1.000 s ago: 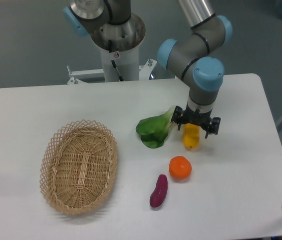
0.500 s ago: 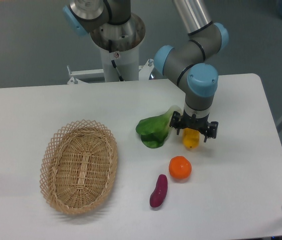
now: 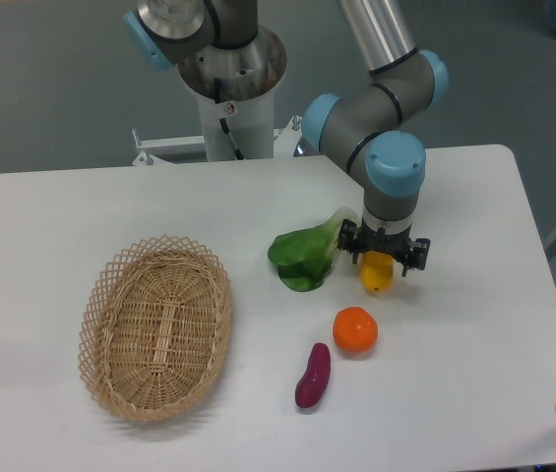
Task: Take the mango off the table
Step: 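Close the gripper fingers on the yellow mango, then lift the grasped mango up off the table toward the orange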
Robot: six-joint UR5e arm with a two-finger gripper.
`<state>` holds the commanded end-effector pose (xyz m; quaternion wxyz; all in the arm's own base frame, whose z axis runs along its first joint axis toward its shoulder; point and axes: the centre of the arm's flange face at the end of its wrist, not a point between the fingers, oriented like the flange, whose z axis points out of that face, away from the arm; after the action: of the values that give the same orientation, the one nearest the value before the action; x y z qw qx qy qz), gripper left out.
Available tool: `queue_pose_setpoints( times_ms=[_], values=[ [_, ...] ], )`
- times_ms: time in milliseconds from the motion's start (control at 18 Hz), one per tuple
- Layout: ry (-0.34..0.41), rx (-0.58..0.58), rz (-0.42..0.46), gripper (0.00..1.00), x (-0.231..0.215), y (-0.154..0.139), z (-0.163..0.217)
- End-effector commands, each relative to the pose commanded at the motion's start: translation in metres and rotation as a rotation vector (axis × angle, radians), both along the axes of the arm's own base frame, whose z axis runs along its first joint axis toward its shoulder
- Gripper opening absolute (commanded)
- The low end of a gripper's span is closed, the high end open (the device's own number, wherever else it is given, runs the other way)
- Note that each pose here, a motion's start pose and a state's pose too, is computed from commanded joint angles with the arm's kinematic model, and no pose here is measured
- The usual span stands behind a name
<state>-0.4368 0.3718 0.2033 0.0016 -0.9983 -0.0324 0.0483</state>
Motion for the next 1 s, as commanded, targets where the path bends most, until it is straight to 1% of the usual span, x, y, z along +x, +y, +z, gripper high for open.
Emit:
queue_pose_setpoints(
  times_ms=[167, 333, 500, 611, 778, 944, 1000],
  values=[
    [0.007, 0.004, 0.0, 0.56, -0.002, 0.001, 0.004],
    [0.02, 0.014, 0.001, 0.55, -0.005, 0.003, 0.01],
    [0.026, 0.034, 0.0, 0.53, -0.006, 0.005, 0.017],
    [0.054, 0.062, -0.002, 0.52, -0.016, 0.012, 0.036],
    [0.063, 0.167, -0.002, 0.52, -0.02, 0.015, 0.07],
    [0.023, 0.272, 0.007, 0.52, -0.021, 0.018, 0.091],
    [0.014, 0.327, 0.039, 0.52, -0.019, 0.022, 0.104]
  ],
)
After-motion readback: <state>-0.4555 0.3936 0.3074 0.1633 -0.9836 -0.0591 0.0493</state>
